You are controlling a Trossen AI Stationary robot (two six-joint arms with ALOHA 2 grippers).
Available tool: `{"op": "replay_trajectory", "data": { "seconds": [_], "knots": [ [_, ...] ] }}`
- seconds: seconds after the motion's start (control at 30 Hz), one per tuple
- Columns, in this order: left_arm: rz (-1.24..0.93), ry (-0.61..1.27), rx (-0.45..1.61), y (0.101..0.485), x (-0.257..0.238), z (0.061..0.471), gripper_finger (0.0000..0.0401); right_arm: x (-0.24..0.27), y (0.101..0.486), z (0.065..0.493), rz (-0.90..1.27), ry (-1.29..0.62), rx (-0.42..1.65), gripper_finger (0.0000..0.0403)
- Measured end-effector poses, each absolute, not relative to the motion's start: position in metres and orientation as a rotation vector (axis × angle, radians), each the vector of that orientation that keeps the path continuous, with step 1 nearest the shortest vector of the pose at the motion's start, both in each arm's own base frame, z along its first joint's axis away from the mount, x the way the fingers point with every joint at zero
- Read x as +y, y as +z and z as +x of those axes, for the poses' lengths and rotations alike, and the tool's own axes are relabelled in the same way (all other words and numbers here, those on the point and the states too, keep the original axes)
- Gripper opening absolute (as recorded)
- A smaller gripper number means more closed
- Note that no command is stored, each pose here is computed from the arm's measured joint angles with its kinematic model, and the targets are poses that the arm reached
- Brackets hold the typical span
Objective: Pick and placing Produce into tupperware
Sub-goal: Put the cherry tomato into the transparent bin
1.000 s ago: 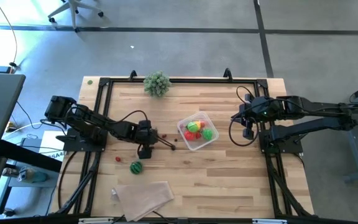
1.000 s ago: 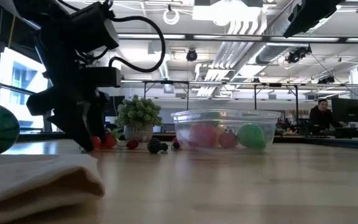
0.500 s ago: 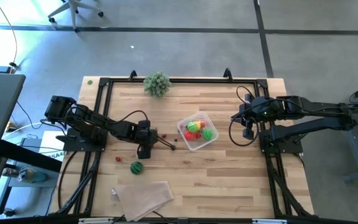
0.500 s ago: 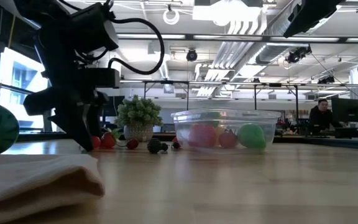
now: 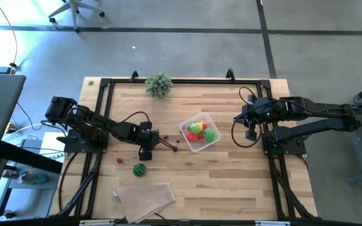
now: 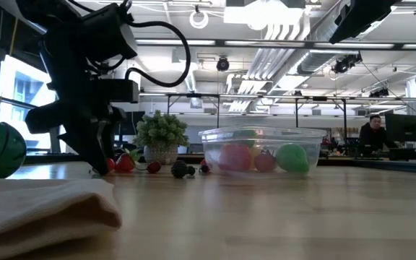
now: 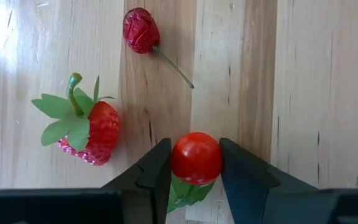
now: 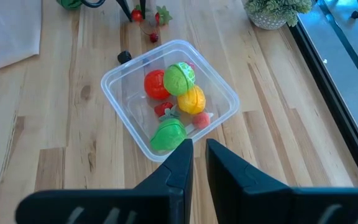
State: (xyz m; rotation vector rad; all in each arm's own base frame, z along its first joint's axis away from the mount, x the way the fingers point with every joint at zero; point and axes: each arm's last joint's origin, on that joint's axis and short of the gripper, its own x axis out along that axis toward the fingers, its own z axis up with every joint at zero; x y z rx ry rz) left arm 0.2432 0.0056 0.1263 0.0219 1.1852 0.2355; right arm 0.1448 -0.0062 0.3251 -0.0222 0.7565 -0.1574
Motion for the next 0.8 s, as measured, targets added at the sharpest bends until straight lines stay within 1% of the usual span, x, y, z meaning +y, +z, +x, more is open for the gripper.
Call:
{"op": "replay_trajectory", "data": {
  "seconds": [0.13, 0.37, 0.63, 0.7, 0.8],
  "knots": [
    [0.022, 0.236, 1.185, 0.1263, 0.0056, 0.2433, 0.0106, -0.0062, 0.3251, 0.1448, -0.022, -0.157, 0.757, 0.0034],
    [0.018, 0.238, 1.180, 0.1264, 0.0057, 0.2436, 0.0128, -0.0062, 0.3251, 0.1448, -0.022, -0.157, 0.757, 0.0034],
    [0.015, 0.235, 1.171, 0.1265, 0.0056, 0.2444, 0.0106, -0.0062, 0.3251, 0.1448, -0.022, -0.157, 0.757, 0.0034],
    [0.010, 0.235, 1.170, 0.1266, 0.0055, 0.2445, 0.0105, -0.0062, 0.3251, 0.1448, -0.022, -0.157, 0.757, 0.0034],
    [-0.001, 0.239, 1.168, 0.1266, 0.0054, 0.2446, 0.0115, -0.0062, 0.3251, 0.1448, -0.022, -0.157, 0.757, 0.0034]
  ]
}}
